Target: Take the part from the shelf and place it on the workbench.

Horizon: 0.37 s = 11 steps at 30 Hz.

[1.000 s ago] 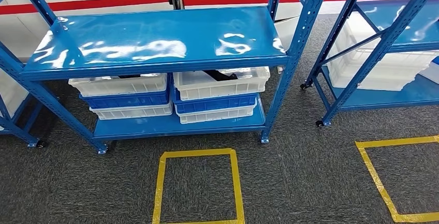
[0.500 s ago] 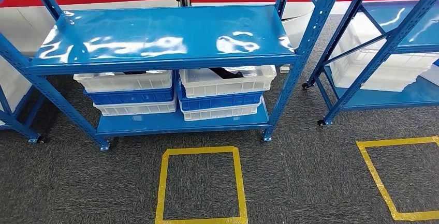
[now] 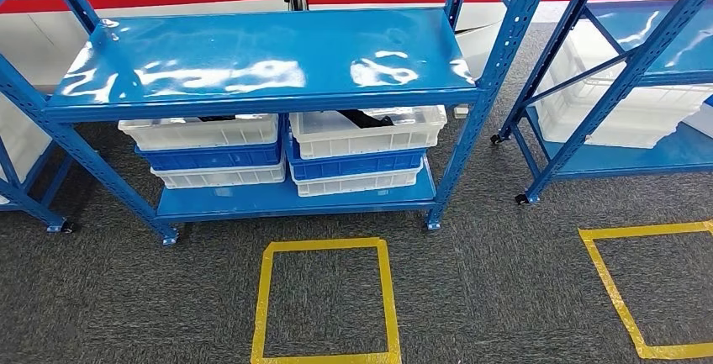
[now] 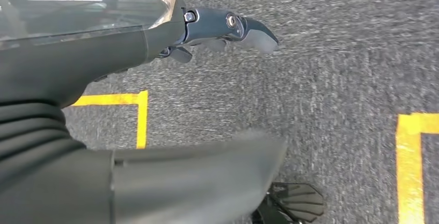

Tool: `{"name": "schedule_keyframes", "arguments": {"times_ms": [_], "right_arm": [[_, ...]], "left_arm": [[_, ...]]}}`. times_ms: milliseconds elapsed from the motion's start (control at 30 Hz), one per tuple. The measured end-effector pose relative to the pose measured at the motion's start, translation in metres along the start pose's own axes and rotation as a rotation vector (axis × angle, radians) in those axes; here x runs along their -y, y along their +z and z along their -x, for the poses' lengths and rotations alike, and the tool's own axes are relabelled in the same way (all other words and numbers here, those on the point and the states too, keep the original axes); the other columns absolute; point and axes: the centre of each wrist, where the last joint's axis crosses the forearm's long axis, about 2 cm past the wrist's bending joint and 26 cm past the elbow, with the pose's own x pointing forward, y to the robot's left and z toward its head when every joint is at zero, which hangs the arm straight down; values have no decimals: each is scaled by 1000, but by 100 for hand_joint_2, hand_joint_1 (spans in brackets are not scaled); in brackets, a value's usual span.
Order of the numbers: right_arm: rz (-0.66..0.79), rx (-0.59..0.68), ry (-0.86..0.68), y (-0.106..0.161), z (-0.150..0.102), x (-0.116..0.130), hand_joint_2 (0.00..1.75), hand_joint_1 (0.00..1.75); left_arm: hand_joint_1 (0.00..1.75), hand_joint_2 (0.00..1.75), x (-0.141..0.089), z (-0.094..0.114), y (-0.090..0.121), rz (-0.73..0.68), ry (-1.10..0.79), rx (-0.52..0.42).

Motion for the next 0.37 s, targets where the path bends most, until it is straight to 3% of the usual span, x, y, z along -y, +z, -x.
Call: {"name": "schedule_keyframes", "arguments": {"times_ms": [367], "right_arm": [[-44,26,-75,-1,12,4,0,0]], "left_arm": [[0,0,-12,10,2,9,28,-58]]}}
